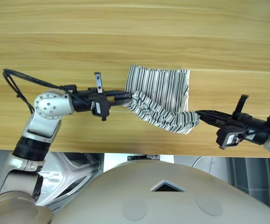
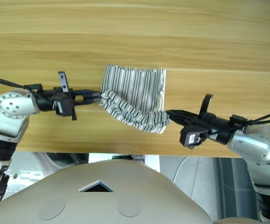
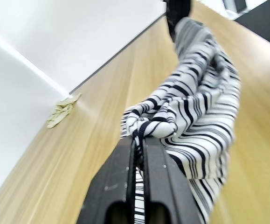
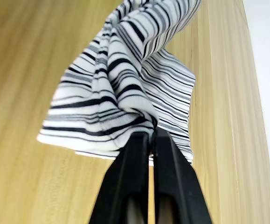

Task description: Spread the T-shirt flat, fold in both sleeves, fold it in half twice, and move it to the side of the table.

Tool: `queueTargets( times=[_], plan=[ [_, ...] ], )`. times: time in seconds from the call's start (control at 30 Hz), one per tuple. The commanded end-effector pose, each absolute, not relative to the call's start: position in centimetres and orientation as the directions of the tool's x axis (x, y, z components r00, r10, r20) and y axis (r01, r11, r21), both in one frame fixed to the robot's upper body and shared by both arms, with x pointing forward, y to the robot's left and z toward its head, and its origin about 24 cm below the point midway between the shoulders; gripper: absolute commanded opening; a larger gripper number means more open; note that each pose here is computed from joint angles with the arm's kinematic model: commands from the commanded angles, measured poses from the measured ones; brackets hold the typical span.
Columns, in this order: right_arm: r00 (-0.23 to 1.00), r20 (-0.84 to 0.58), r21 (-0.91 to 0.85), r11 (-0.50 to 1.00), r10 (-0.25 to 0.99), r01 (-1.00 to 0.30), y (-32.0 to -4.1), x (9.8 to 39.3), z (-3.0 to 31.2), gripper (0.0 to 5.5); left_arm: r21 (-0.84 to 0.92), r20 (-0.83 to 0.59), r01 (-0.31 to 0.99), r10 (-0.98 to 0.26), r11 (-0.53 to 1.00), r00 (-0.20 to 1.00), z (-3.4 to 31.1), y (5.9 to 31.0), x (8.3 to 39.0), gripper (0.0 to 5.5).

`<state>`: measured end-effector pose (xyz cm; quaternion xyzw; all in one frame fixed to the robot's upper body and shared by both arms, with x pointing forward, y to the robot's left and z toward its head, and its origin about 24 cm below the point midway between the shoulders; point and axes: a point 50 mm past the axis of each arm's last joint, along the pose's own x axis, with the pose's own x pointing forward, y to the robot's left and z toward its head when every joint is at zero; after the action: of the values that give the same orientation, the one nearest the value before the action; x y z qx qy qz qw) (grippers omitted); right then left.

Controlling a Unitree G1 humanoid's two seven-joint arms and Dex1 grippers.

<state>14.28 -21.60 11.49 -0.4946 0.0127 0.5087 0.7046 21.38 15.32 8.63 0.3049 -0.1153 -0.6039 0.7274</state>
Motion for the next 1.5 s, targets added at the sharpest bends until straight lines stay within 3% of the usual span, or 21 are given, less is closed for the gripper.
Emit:
queueTargets(
  times=[0.03, 0.4, 0.87, 1.0, 1.23, 1.5],
  plan=[
    [0.582, -0.468, -0.725, 0.088, 0.665, -0.683, -21.9, 16.5, 11.6, 0.00, 0.586, -0.190, 0.799, -0.935, 0.136, 0.298, 8.2, 15.0, 22.7, 0.03],
    [0.705, -0.465, -0.728, 0.221, 0.536, -0.649, -23.5, 20.7, 9.6, 0.00, 0.561, -0.151, 0.793, -0.912, 0.237, 0.380, 7.3, 15.4, 23.9, 0.03],
    [0.748, -0.394, -0.762, 0.265, 0.535, -0.591, -22.6, 22.9, 9.7, 0.00, 0.509, -0.199, 0.815, -0.883, 0.279, 0.426, 6.8, 17.1, 23.9, 0.03],
    [0.758, -0.379, -0.768, 0.276, 0.531, -0.577, -22.2, 23.7, 9.7, 0.00, 0.473, -0.207, 0.824, -0.869, 0.314, 0.450, 6.9, 17.5, 24.1, 0.93],
    [0.750, -0.408, -0.750, 0.277, 0.521, -0.600, -21.2, 25.6, 8.1, 0.00, 0.413, -0.340, 0.826, -0.776, 0.385, 0.532, 4.1, 18.2, 25.7, 1.97],
    [0.727, -0.507, -0.669, 0.321, 0.463, -0.671, -20.4, 27.0, 3.4, 0.00, 0.377, -0.303, 0.834, -0.797, 0.403, 0.522, 3.0, 16.2, 26.0, 3.12]
  ],
)
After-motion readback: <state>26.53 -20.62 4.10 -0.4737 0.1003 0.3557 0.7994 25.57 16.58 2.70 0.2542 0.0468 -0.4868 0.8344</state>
